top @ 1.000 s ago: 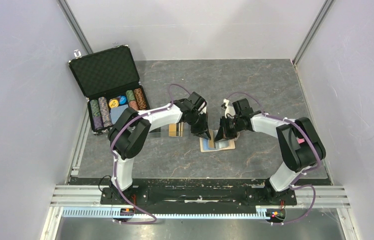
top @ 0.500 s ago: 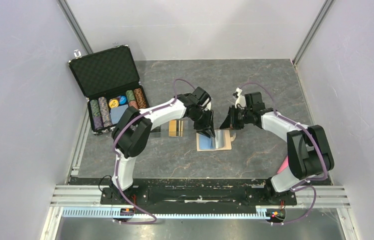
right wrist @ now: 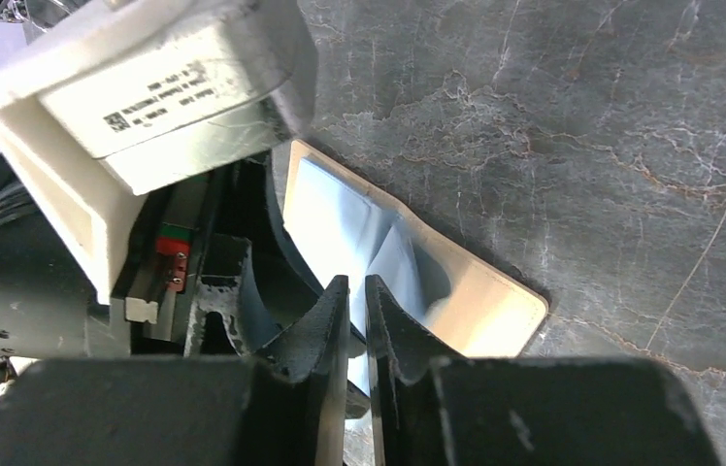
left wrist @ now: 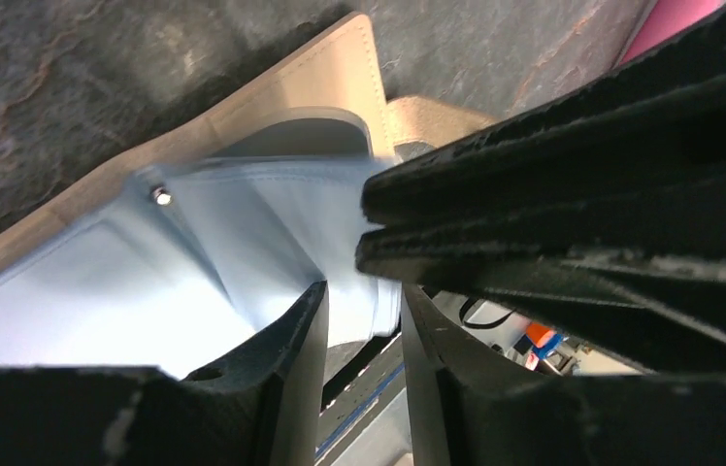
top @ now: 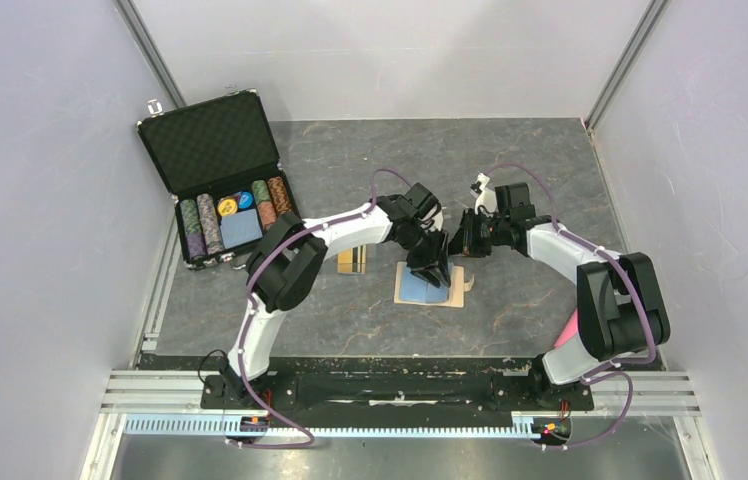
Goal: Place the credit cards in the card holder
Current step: Insert the credit card into the card holder.
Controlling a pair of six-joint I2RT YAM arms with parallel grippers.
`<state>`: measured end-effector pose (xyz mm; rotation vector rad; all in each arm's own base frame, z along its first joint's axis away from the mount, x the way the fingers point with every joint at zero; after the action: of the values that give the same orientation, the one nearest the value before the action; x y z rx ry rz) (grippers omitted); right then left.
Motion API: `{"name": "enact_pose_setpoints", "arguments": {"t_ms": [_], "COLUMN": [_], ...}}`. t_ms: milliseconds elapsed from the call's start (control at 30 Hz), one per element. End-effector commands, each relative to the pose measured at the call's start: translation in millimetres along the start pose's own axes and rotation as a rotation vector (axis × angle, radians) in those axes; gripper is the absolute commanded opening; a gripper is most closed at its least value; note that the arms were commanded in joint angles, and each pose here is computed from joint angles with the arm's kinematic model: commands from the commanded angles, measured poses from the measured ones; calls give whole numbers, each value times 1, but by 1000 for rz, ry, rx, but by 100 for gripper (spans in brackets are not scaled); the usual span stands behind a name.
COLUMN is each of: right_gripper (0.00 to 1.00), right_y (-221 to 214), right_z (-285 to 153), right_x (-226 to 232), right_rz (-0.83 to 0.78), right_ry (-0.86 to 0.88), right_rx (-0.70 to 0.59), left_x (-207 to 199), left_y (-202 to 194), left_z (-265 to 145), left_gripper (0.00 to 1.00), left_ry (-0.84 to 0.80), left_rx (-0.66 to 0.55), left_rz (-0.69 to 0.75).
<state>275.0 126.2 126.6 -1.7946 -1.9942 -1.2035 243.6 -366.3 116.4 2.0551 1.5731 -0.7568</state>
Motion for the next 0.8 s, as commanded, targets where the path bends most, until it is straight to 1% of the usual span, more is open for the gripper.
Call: {"name": "enact_pose_setpoints", "arguments": {"t_ms": [0,100,233,333,367,533,667,767], "right_gripper": [14,15,19,23,24,25,25,26], "right_y": [6,6,6,7,8,10,12,14], "right_z": [-8,-8,-9,-9,-9,-8,-3,3], "right_x": [5,5,4,4,4,5,7,12], "right_rz": [-41,-44,-48,-55,-56,-58,-57,-64], "right_ry": [19,14,8,4,3,10,23,32], "right_rx": [-32,-30,-28,-23,-24,-19,-3,11], "left_x": [-22,-26,-28,-36,-39,-47,-36,-15], "left_y": [11,15,18,19,19,27,35,37], "left_z": [6,9,14,7,2,-35,-72,-99], "left_gripper": [41,44,45,45,45,47,48,49], "left_ry": [-136,-182,-226,-266,-282,-372,-460,-520], "left_rx": [-2,-10,-8,-40,-61,-217,-362,-459], "left_rz": [2,4,-2,36,52,93,68,-4]}}
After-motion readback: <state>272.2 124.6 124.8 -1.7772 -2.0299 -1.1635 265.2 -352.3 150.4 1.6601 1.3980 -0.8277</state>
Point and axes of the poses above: each gripper's point midway between its finger pads, its own z axis out along the fingers, its own x axis along the line the jaws close on, y = z × x, the point moved 8 cm from there along -z, back along the fingers, and after that the axes turned 3 degrees about -z, right-handed, at the moved point
